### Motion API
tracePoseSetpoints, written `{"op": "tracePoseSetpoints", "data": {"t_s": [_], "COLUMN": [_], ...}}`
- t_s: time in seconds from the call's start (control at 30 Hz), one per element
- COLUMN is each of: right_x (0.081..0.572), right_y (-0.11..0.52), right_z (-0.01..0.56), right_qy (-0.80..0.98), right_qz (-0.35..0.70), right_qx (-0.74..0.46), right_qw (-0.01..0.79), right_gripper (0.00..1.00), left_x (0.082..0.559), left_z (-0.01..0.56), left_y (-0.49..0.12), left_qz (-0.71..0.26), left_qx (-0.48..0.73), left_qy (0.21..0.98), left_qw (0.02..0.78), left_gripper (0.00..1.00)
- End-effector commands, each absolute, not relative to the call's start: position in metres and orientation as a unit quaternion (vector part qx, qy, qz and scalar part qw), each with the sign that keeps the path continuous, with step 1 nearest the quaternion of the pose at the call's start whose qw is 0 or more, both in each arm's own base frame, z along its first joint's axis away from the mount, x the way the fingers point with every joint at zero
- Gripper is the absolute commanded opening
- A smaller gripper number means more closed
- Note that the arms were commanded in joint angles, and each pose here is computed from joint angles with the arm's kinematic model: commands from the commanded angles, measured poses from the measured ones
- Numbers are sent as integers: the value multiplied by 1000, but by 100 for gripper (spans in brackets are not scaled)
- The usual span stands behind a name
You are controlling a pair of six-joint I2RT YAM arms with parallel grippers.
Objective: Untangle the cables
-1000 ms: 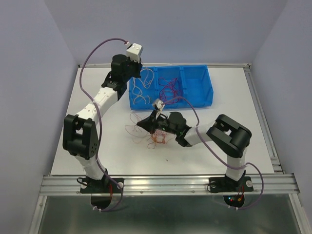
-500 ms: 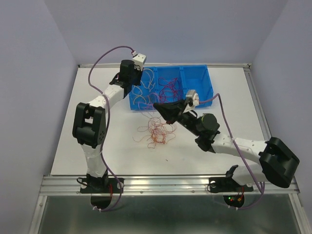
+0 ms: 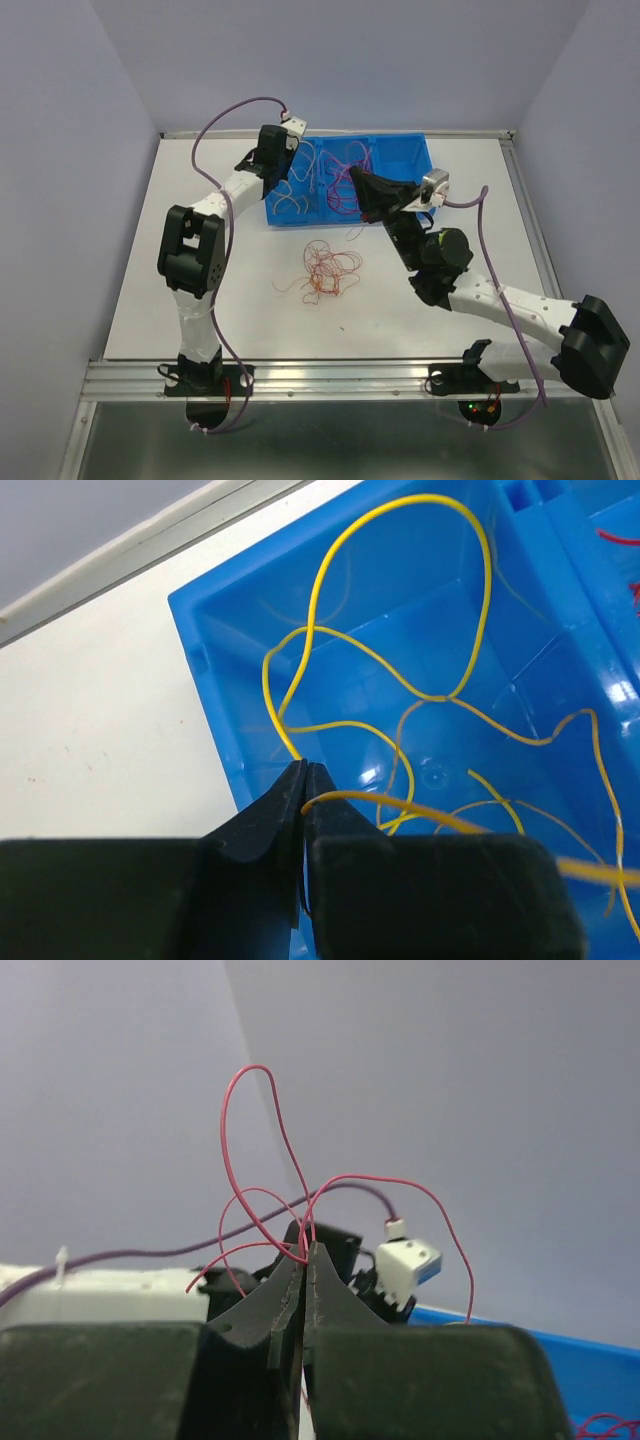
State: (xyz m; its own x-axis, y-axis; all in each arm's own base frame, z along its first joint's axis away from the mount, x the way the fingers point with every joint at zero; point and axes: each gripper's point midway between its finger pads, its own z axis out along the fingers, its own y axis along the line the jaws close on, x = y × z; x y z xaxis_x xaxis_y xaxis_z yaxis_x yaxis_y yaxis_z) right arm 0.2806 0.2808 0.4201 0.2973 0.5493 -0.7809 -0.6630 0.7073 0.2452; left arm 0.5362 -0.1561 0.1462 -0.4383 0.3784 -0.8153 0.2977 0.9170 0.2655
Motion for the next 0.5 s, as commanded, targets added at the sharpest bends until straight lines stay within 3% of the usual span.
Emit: {"op": "tracePoseSetpoints", "data": {"t_s": [0.0,0.17,0.27,0.33,0.47], "right_x": [296,315,347,374,412], "right_y": [229,209,208,200,186], "right_z": [473,490,488,481,470], "right_qy": [431,433,460,476,498], "right_qz": [266,225,207,186,188], "right_qx": [13,25,14,22,33], "right_qw": [862,873,863,859,846], "right_gripper": [1,1,1,1,0], "left_x": [546,548,547,543,537], "left_z": [176,181,185,191,203], "left_y": [-148,-147,-147,-149,-150], "left_qz": [88,99,96,89,81], "left_qx": [186,186,189,194,192], "left_qy": [832,829,827,824,820], "left_qw": [516,518,520,525,534], "left_gripper": [22,26,36,52,59]}}
